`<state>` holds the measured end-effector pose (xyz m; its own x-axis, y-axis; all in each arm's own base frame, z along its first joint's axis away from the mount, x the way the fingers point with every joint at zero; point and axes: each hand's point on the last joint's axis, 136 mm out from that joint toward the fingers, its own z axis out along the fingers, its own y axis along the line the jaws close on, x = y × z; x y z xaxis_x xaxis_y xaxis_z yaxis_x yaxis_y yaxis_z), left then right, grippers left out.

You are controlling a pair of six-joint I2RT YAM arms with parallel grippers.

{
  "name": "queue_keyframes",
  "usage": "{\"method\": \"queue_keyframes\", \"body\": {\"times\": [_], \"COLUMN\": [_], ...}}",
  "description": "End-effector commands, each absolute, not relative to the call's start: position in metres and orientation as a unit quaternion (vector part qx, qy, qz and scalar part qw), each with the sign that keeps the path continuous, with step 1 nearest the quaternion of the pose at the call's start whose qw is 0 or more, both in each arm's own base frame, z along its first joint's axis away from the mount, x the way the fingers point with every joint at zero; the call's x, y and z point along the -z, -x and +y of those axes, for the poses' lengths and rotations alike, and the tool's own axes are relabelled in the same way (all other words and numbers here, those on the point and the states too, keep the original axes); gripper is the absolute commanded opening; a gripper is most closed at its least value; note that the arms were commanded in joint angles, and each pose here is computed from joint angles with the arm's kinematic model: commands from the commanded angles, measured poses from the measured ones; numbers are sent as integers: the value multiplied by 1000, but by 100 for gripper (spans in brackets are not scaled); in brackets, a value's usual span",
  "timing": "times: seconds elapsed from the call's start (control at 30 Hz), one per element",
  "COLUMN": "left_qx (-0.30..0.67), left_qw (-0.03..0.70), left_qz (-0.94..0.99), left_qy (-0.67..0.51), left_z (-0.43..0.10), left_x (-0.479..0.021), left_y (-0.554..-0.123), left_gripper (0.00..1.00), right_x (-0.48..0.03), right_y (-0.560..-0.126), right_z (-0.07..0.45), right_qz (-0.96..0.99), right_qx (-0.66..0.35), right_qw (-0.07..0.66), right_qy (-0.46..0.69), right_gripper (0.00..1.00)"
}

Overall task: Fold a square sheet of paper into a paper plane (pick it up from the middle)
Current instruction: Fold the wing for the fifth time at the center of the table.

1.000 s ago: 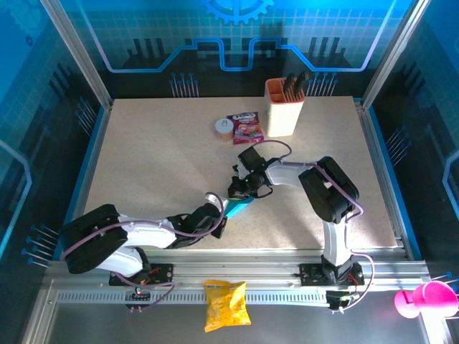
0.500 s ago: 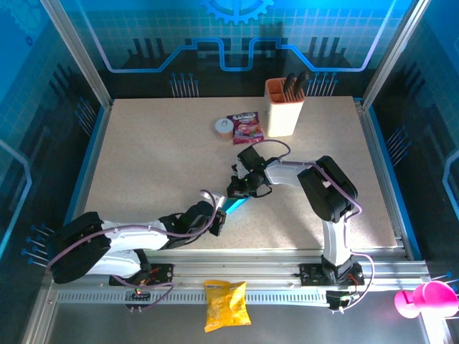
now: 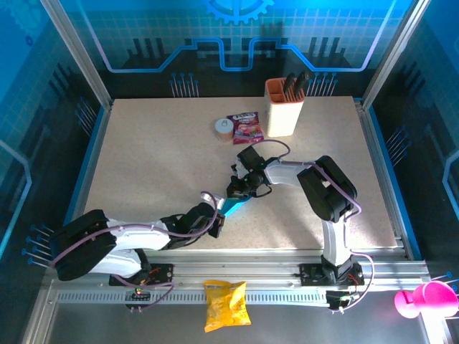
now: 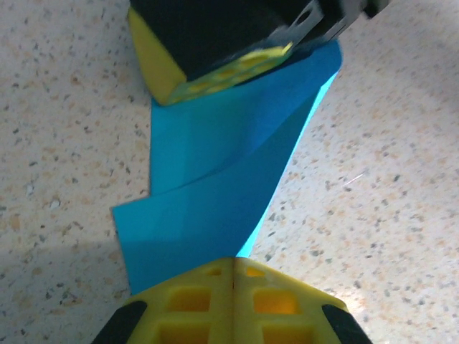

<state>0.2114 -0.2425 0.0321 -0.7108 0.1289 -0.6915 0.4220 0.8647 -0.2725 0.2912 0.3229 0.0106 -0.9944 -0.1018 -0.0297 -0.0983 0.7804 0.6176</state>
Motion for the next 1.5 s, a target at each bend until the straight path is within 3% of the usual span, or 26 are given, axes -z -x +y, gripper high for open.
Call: {"method": "queue_keyframes", "body": {"times": [0.0,1.47], "left_qx": [198,193], "left_qw": [343,369], "left_qz": [908,898], "left_qy": [-136,-139], "left_z": [-233,-232], "left_x": [-19,-43], "left_y": [-213,-228], "left_gripper": [0,0], "right_x": [43,63], "right_y": [-266,-257], "right_z": [287,275], "right_qz": [-970,-973], "right_qx": [235,219], "right_qw": [57,73], "right_qy": [-27,-18], "right_gripper": [0,0]}}
